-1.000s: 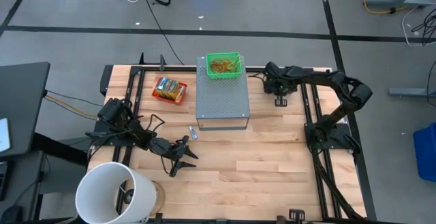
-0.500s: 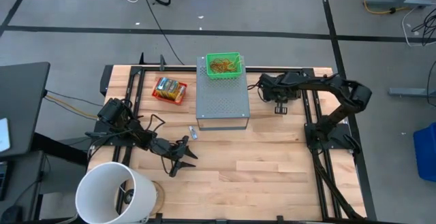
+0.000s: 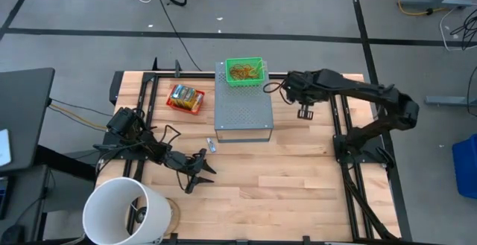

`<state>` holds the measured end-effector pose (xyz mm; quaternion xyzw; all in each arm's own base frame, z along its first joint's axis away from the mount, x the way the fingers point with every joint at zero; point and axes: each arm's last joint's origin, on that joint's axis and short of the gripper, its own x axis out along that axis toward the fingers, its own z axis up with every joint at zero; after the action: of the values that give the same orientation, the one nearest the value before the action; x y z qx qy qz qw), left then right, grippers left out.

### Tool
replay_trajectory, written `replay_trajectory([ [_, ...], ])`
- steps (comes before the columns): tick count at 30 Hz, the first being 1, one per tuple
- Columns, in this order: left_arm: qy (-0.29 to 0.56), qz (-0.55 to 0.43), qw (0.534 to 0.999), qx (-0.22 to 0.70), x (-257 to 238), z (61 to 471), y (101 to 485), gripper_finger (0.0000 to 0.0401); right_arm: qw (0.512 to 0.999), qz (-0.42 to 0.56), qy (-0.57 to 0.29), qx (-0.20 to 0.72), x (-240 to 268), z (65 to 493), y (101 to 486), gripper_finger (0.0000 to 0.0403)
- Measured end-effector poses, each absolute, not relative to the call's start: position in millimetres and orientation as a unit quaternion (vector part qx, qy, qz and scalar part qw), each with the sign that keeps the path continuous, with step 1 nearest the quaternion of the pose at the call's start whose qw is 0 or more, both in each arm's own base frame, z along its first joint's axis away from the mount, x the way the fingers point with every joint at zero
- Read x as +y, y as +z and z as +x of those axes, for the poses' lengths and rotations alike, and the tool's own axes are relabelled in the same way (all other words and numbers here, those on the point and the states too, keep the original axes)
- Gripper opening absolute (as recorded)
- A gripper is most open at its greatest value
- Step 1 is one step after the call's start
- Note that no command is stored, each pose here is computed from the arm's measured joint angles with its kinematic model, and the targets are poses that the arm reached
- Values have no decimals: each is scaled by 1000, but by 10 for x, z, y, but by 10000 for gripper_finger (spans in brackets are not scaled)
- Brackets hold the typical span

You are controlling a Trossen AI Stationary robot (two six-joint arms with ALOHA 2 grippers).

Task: Pick & Place Office Desk Supplies
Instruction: Put the black basket on the shelf

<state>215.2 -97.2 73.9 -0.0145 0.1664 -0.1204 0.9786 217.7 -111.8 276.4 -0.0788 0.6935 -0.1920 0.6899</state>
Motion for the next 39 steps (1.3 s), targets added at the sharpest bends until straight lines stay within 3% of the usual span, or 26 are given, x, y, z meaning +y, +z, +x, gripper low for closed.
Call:
replay_trajectory([
  [6,-121,-13,979,166,-971,2152,739,169,733,-91,-178,650,-789,2364,3299,5],
  [11,-121,-10,979,166,-971,2152,740,169,749,-93,-138,641,-477,2578,3509,5],
  [25,-120,-8,979,165,-971,2153,741,169,728,-159,-46,665,3,3654,3395,5],
  [39,-122,-5,979,164,-971,2153,741,169,721,-178,-26,669,-276,3941,3272,5],
])
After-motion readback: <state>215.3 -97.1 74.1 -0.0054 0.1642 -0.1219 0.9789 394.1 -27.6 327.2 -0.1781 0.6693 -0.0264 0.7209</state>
